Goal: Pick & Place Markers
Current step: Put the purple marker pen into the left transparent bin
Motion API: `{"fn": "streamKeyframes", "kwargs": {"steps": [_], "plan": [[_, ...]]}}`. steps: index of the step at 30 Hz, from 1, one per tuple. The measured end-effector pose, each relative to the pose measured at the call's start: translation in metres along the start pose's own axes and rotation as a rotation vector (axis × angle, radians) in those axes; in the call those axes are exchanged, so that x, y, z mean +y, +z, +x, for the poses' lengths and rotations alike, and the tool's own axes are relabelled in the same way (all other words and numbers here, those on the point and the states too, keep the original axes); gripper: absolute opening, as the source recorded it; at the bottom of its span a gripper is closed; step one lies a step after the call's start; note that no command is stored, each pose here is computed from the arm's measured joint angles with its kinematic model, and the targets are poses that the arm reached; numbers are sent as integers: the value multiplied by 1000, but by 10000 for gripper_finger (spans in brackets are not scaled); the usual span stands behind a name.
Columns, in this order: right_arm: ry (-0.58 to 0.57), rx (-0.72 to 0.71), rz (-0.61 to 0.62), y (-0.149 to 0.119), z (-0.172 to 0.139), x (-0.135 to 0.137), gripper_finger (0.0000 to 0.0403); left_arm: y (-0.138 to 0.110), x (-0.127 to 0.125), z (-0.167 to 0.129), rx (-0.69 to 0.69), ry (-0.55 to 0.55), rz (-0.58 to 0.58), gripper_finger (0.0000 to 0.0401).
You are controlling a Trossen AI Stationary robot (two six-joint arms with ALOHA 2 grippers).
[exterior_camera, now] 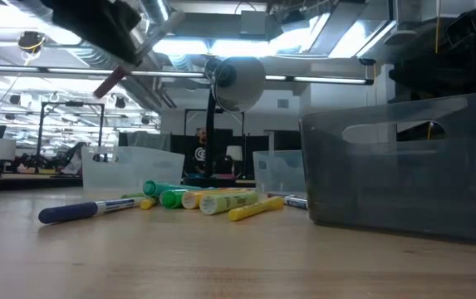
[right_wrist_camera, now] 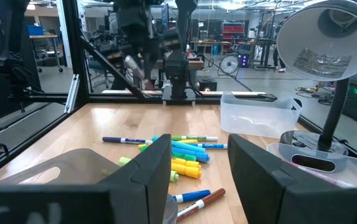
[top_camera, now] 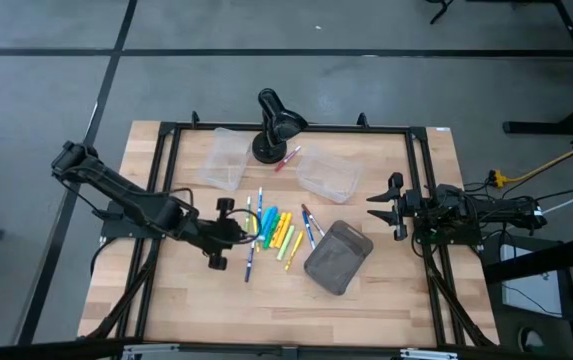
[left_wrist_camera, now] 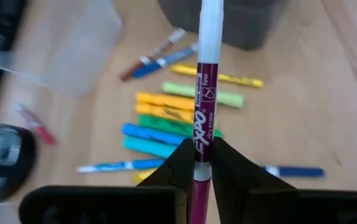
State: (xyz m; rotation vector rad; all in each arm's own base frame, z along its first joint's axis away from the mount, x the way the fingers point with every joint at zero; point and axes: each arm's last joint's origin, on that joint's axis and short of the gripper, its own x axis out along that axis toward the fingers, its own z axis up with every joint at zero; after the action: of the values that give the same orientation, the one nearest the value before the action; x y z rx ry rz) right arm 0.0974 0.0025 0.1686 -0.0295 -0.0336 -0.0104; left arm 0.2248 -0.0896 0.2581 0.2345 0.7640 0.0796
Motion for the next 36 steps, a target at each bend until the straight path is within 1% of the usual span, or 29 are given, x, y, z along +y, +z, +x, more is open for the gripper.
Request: {"fn": "streamKeyframes", "kwargs": {"steps": [5,10,14,19,24,27,30,33,36], "plan": [[0,0,0,0,0,0,157,5,6,-7,-69,97,28,32],[0,0,0,0,0,0,157,5,16,-9,-70,215,23,32],[0,0,0,0,0,0,157,7,23,-13,-97,233,-7,32],[0,0,0,0,0,0,157,13,31,-27,-184,251,-18,29],[0,0,0,0,0,0,157,18,38,-38,-276,301,25,29],[0,0,0,0,0,0,157,13,43,-33,-355,328,35,29],[0,0,0,0,0,0,157,3,50,-25,-439,377,8,29],[0,0,0,0,0,0,157,-9,60,-19,-508,447,-50,29],[-1,0,0,0,0,0,157,-22,73,-15,-532,525,-140,30]]}}
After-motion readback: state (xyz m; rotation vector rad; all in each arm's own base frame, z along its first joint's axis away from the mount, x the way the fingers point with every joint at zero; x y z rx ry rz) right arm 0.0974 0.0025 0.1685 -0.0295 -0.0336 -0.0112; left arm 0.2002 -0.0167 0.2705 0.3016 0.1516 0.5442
